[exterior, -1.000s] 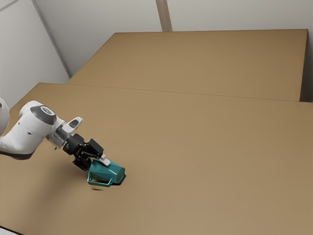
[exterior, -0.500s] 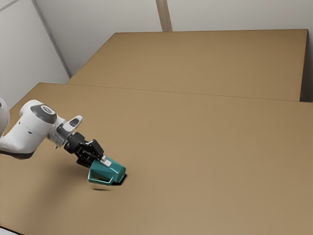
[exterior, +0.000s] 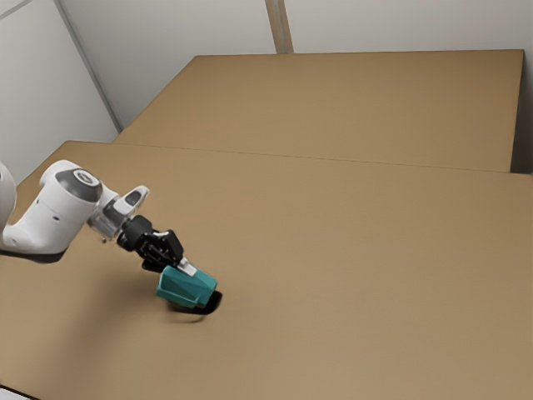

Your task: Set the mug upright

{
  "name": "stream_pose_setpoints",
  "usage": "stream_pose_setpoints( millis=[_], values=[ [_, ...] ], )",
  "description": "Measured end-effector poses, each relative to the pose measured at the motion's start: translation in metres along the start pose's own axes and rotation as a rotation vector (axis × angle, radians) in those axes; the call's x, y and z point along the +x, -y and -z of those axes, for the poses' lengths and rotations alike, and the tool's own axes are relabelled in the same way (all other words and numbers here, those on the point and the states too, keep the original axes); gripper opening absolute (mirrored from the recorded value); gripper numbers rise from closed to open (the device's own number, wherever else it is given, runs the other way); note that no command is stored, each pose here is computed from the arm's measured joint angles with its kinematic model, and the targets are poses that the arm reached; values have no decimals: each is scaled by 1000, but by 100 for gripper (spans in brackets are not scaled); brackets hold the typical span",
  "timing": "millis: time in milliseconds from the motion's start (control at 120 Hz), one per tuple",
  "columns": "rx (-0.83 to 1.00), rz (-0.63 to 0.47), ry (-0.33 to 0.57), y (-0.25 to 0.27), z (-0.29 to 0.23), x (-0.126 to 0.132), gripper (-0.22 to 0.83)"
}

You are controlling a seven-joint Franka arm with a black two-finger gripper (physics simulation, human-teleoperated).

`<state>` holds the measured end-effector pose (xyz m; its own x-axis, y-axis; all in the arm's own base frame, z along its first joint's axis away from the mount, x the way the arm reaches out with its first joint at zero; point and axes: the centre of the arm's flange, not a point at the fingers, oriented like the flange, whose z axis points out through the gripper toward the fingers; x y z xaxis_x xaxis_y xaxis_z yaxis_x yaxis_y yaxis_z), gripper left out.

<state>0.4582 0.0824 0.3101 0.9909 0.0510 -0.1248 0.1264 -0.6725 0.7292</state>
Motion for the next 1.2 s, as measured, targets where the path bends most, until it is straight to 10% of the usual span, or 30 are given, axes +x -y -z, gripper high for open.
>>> stream_pose_setpoints(
  millis=[658,1200],
  values=[
    [343,-289,16,-112,59,58,-16],
    [752,-651,83,-189,-37,71,-17]
  ],
)
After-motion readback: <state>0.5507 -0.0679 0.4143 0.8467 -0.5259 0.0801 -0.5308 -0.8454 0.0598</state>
